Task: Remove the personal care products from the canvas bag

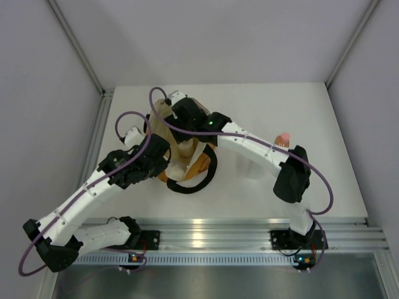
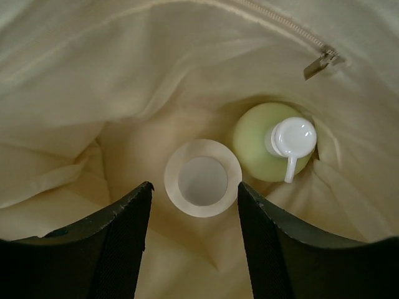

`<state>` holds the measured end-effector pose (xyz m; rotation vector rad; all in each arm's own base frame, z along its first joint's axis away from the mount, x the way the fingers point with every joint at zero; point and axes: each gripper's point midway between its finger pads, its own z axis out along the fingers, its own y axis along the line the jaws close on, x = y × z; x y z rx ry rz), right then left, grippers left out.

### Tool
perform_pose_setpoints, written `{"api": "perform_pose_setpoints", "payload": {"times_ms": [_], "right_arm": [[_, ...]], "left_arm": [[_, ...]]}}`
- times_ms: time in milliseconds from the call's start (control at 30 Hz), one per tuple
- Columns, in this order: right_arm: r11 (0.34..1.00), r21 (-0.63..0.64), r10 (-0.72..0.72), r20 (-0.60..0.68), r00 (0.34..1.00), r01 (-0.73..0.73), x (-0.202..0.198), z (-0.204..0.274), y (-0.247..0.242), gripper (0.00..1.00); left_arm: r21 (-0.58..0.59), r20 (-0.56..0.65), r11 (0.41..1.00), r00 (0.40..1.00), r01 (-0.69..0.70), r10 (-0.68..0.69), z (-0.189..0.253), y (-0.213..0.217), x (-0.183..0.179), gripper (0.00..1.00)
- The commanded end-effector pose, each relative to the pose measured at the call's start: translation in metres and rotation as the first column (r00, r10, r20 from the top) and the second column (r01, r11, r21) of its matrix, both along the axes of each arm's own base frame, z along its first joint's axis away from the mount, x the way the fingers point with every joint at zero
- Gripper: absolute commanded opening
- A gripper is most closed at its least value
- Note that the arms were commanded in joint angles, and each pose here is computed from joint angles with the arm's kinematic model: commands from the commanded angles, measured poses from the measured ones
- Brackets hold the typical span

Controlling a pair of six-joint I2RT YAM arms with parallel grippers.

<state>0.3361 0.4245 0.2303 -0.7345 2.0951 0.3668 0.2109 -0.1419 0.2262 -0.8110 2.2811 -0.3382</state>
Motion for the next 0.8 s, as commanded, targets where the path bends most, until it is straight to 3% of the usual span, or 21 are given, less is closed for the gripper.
{"api": "perform_pose_setpoints", "payload": {"times_ms": [0, 567, 700, 767], "right_arm": [[0.999, -0.013, -0.053, 0.0, 0.999, 0.053, 0.004, 0.007, -0.002, 0.56], [0.991, -0.1, -0.105, -0.11, 0.988, 0.094, 0.013, -0.067, 0.002, 0.56], [0.991, -0.101, -0.104, -0.129, 0.986, 0.091, 0.014, -0.074, 0.003, 0.45], [0.991, -0.1, -0.107, -0.126, 0.986, 0.095, 0.016, -0.073, 0.003, 0.31]], "left_arm": [[-0.026, 0.006, 1.0, 1.0, 0.005, -0.005, -0.001, -0.006, 0.002, 0.0], [-0.004, 0.007, 1.0, 1.0, 0.029, -0.029, 0.001, -0.009, 0.006, 0.0], [0.001, 0.009, 0.999, 0.999, 0.033, -0.033, 0.002, -0.009, 0.007, 0.0], [0.005, 0.011, 0.999, 0.999, 0.034, -0.034, 0.003, -0.009, 0.007, 0.0]]}}
